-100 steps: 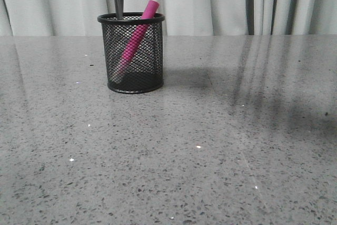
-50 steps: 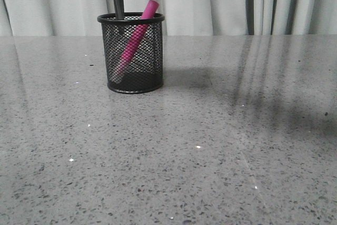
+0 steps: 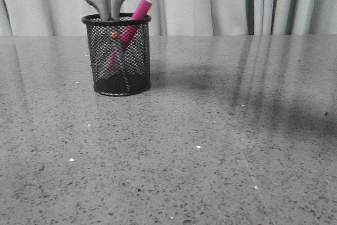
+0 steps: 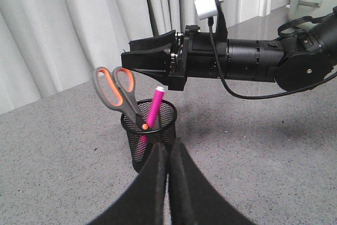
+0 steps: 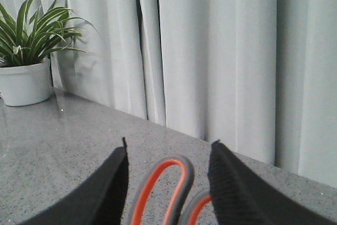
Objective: Put pen and scissors into bin
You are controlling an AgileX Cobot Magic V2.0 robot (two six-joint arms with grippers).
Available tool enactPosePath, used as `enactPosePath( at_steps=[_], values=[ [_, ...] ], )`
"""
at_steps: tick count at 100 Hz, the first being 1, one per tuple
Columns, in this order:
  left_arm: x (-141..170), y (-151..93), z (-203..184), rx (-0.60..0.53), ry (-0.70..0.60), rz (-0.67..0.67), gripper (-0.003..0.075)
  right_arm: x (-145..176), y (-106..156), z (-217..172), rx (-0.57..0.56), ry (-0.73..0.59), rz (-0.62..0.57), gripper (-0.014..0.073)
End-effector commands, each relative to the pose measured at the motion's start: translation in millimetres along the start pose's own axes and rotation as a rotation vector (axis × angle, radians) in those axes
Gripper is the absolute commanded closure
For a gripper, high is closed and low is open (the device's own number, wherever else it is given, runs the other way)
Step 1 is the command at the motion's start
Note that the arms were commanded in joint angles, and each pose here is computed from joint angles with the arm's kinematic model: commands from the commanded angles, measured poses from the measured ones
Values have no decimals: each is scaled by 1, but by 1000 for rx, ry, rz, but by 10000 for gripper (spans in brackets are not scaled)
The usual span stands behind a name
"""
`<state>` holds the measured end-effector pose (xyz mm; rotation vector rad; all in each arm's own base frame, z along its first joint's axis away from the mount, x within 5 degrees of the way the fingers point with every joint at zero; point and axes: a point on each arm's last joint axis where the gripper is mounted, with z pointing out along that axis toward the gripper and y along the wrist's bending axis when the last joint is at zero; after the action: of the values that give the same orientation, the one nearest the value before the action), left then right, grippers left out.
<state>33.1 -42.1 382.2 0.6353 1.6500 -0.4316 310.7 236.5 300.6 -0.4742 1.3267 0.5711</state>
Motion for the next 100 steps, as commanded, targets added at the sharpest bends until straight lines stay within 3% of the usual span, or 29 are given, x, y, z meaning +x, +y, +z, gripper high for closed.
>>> enactPosePath(
  at_steps=[1,24,31,46,69,85,100],
  values=[
    [-12,2,-2,-20,-78,-22,741,-46,-1,-6,-2,-201,-25,277],
    [-14,3,-2,-30,-95,-23,741,-86,-1,-24,8,-245,-75,297],
    [-16,5,-1,-55,-133,-29,741,-99,-1,-33,15,-197,-74,377],
    [-13,14,6,-123,-227,-111,742,-124,-1,-61,31,-21,-81,669],
    [6,18,6,-180,-307,-163,742,-151,3,-143,33,58,-199,658],
    [25,8,-17,-196,-391,-120,742,-138,5,-225,52,97,-217,641],
    [48,-7,-38,-156,-331,-38,742,-129,6,-308,98,78,-223,642]
  ],
)
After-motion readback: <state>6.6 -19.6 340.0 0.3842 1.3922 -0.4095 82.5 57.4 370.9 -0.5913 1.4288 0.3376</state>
